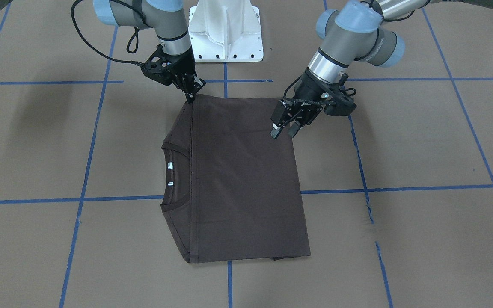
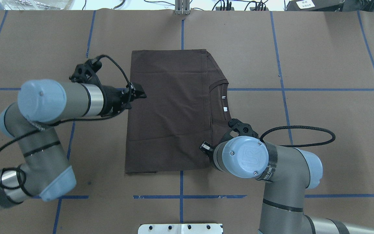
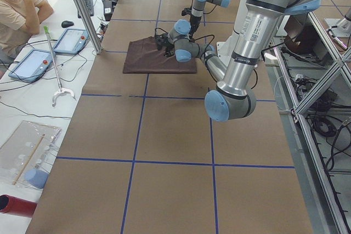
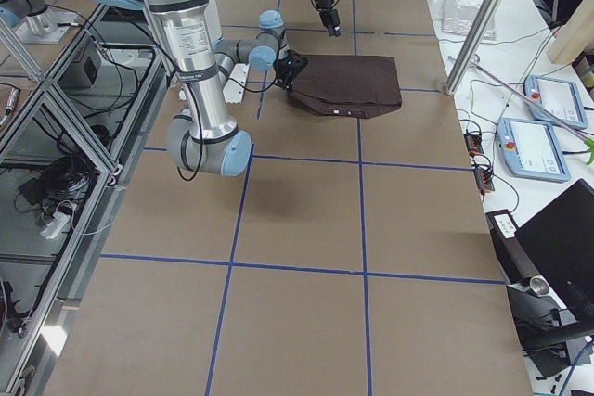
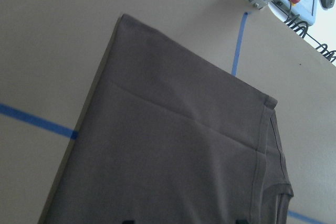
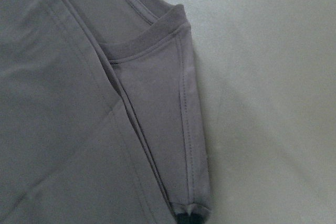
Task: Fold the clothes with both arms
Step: 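Move the left gripper to the shirt corner nearest the robot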
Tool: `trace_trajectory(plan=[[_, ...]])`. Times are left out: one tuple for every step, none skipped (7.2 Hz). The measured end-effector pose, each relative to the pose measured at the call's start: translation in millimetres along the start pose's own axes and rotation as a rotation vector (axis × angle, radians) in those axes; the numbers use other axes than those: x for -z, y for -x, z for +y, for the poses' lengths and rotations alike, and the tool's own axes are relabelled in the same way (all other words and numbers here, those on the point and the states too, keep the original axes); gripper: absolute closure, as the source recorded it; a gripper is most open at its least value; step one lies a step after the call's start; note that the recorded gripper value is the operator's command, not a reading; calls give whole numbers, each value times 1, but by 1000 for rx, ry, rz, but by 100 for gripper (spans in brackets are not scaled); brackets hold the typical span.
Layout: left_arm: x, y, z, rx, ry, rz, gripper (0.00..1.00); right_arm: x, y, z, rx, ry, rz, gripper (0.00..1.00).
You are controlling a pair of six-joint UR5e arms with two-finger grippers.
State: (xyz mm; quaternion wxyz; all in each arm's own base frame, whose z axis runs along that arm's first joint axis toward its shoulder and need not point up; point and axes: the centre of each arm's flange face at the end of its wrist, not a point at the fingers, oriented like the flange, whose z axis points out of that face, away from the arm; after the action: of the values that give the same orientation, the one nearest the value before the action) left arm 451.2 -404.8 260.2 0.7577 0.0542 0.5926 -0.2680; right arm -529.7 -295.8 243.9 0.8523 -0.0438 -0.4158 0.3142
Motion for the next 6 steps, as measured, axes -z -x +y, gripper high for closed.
trace_trajectory(plan=[[-6, 24, 48, 38, -16, -26, 31, 4, 0, 2, 2, 6, -2, 100], [-12, 51, 83, 59, -32, -61, 31, 6, 0, 3, 2, 10, -4, 100], [-17, 78, 106, 65, -41, -102, 32, 6, 0, 3, 3, 11, -4, 100], [-19, 99, 119, 57, -48, -145, 32, 7, 0, 3, 3, 12, -4, 100], [-21, 109, 125, 48, -53, -182, 33, 7, 0, 4, 3, 13, -4, 100], [-22, 114, 131, 41, -53, -208, 37, 7, 0, 3, 3, 13, -5, 100]])
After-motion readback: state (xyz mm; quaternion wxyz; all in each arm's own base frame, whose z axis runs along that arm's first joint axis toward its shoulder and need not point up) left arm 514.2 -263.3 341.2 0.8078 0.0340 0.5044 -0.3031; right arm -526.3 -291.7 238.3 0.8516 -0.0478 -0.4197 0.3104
